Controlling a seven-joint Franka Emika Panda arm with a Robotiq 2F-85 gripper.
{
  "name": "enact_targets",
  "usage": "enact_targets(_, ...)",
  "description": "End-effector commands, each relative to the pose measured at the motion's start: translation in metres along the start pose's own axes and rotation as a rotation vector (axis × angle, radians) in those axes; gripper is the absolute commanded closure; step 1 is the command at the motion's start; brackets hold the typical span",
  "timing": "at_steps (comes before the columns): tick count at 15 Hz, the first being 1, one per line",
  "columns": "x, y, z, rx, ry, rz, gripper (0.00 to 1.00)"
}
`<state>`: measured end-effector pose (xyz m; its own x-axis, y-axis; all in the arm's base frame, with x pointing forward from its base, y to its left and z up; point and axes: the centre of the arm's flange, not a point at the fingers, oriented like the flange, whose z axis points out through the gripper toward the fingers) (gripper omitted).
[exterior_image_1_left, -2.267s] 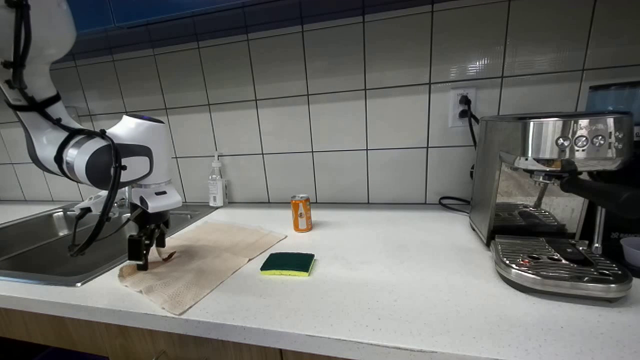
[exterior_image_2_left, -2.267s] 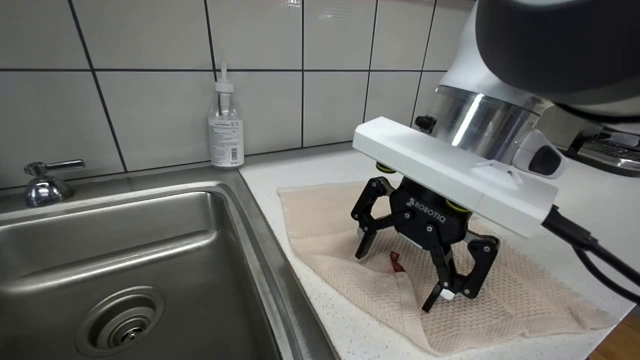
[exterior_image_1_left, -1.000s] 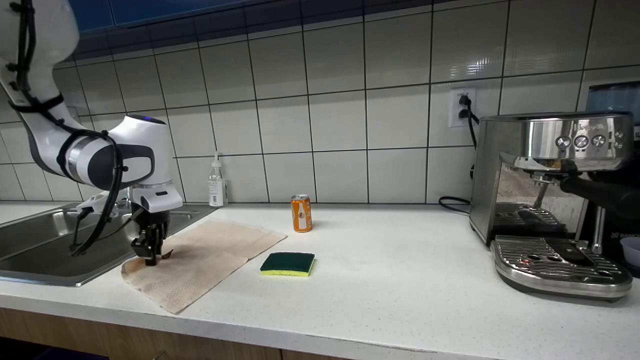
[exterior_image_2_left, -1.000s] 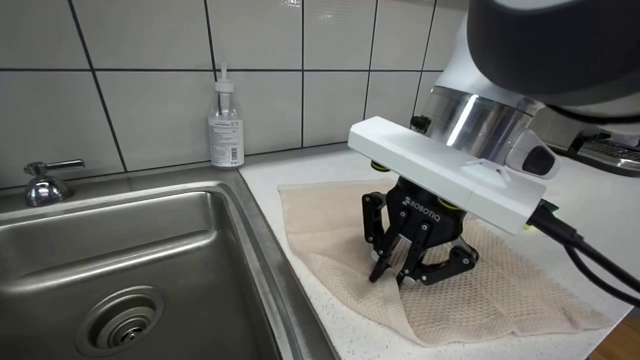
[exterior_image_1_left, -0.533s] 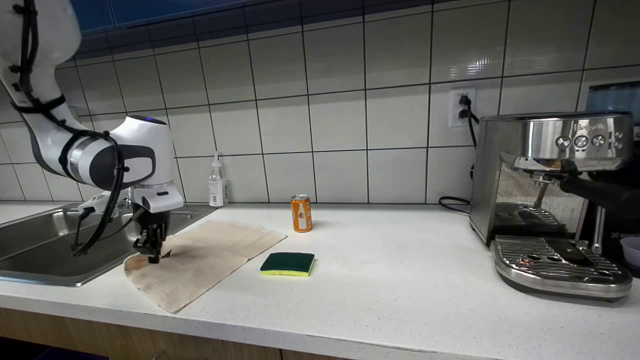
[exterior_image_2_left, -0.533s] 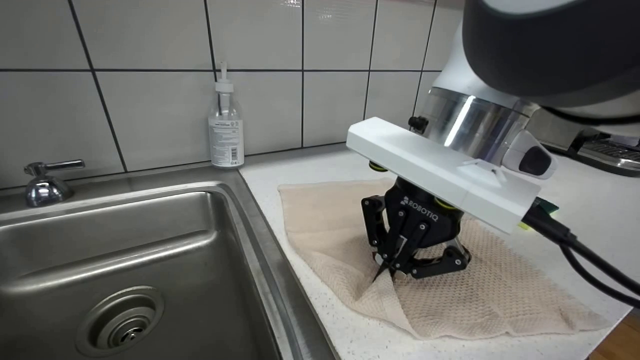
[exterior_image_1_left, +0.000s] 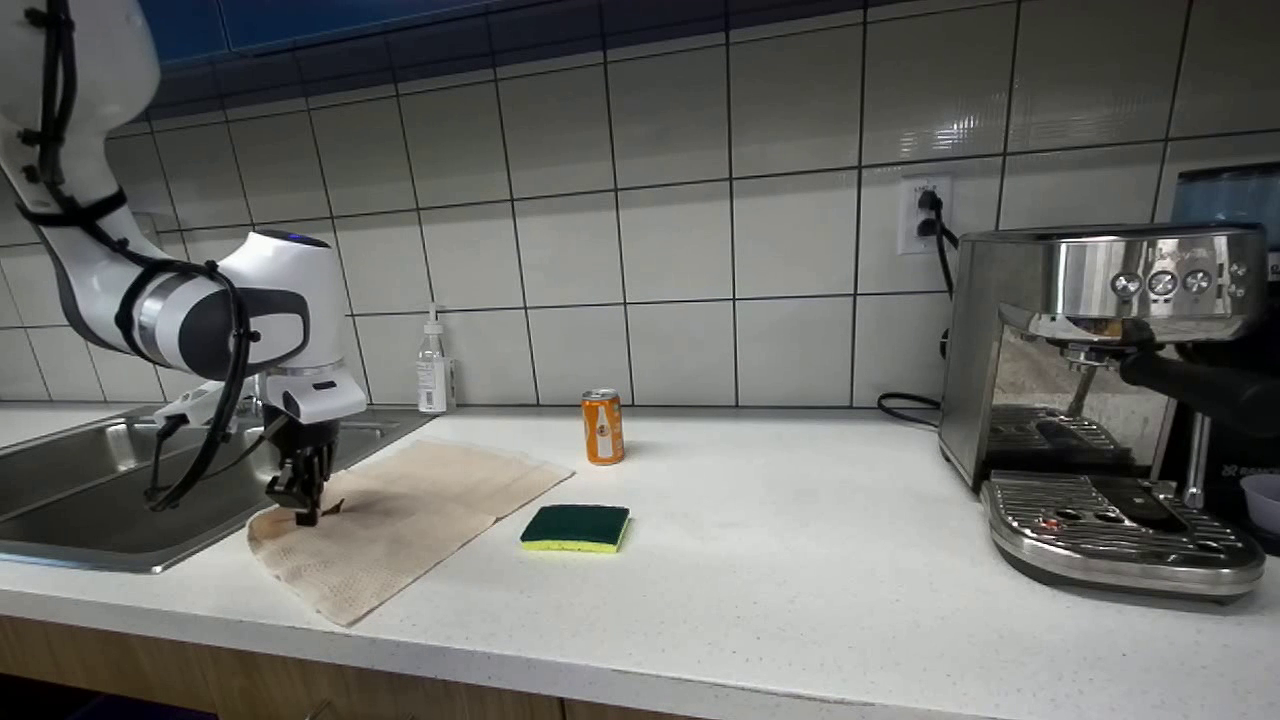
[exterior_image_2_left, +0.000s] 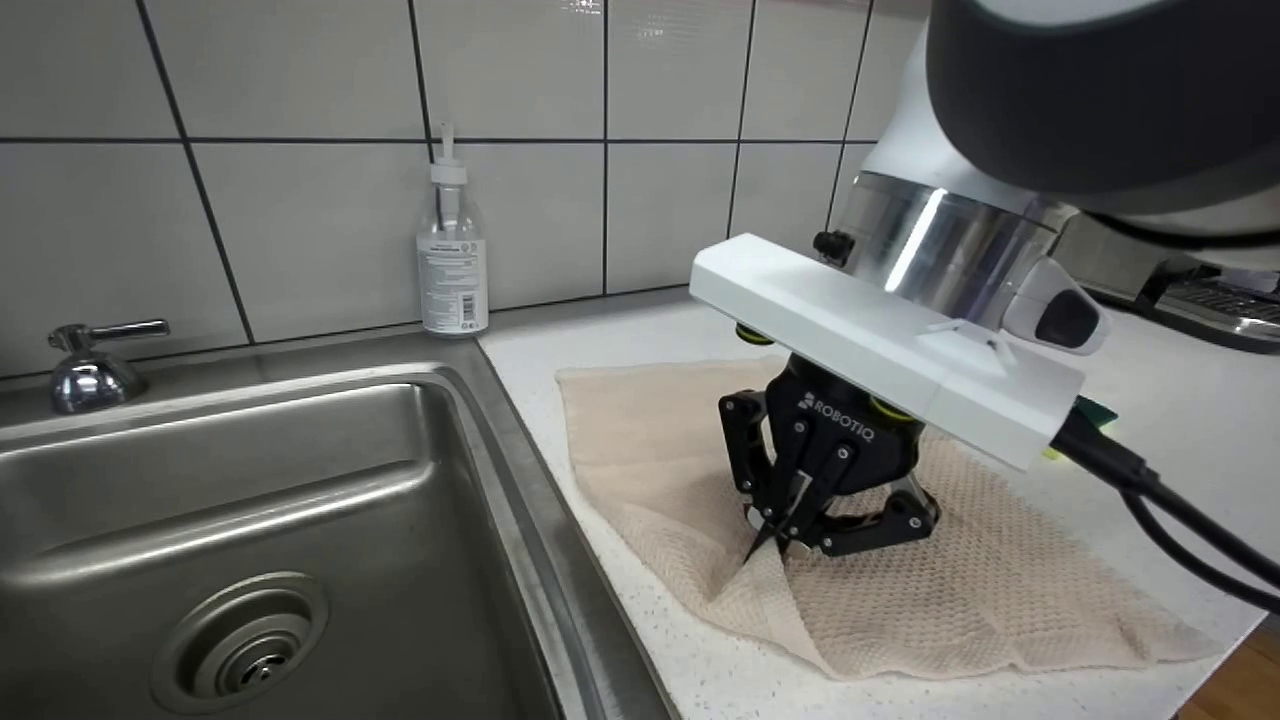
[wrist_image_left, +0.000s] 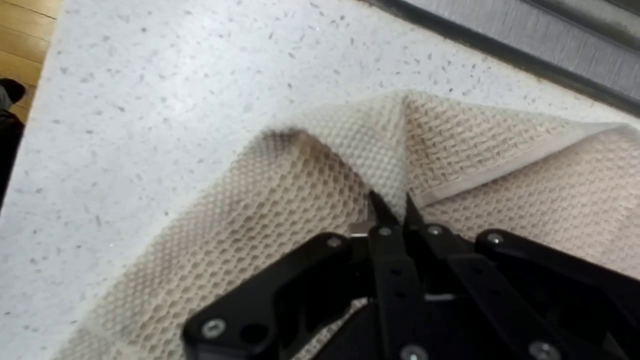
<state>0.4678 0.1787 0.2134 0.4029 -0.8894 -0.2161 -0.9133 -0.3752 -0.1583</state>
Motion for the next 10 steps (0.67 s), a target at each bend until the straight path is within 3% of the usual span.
enact_targets(1, -0.0053, -0.0007, -0.0165, 0.007, 0.003, -0.058, 0.99)
enact_targets(10, -0.0041, -0.0016, -0.0232, 0.003, 0.0, -0.104, 0.99)
